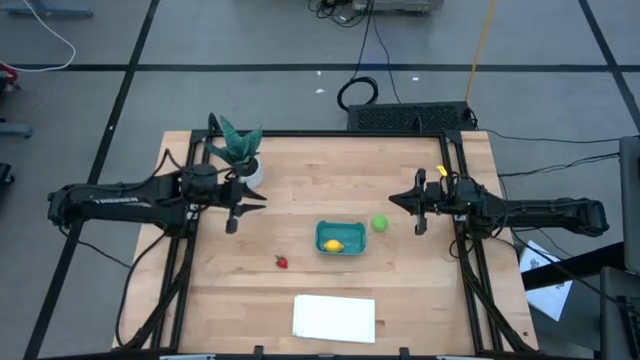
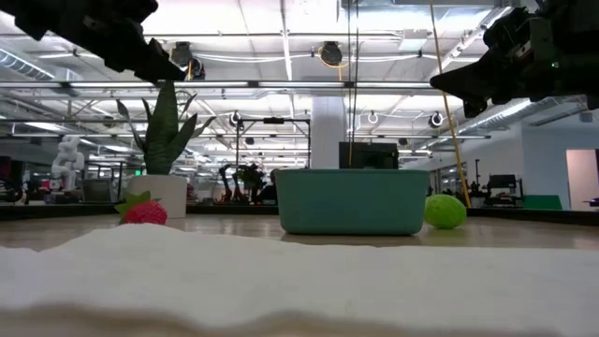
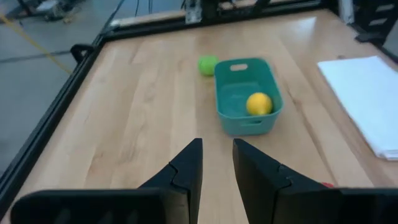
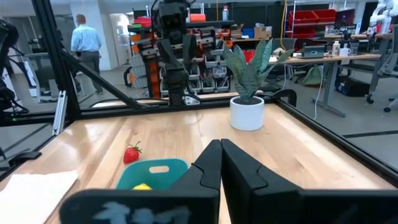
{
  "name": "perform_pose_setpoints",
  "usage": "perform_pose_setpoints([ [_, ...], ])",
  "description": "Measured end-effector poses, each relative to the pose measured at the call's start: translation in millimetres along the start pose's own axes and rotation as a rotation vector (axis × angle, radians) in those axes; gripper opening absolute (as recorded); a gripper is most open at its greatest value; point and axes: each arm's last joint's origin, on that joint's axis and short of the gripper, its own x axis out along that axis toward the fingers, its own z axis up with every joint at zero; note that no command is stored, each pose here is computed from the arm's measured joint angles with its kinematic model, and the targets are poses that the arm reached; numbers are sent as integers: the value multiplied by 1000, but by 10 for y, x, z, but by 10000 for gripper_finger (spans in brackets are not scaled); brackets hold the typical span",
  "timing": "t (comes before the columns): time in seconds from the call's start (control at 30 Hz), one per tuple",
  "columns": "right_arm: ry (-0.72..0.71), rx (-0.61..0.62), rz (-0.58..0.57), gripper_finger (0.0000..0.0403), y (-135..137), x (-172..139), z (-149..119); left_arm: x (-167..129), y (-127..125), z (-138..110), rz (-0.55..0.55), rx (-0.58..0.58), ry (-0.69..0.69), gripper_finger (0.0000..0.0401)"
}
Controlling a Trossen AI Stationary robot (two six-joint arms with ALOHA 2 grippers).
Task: Pick and placing Produce into tupperware
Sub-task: Put the red strawberry into the blue bin
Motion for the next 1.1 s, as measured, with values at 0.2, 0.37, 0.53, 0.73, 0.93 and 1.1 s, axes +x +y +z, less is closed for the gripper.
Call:
perform_pose_setpoints([
  [0.2,2,1,0,0,0,0,-2,106,-14,134,-29,2,125,93],
  [0.37,5,1,0,0,0,0,-5,262,-22,238,-63,4,236,93],
  [0.53,7,2,0,0,0,1,-7,403,-47,326,-108,53,303,93],
  [0.73,35,7,-2,0,-2,1,-34,552,-144,390,-160,178,341,93],
  [0.93,39,29,-3,0,-2,0,-38,695,-168,405,-205,138,377,93],
  [1.1,45,30,-3,0,-3,0,-44,820,-202,321,-290,109,430,93],
])
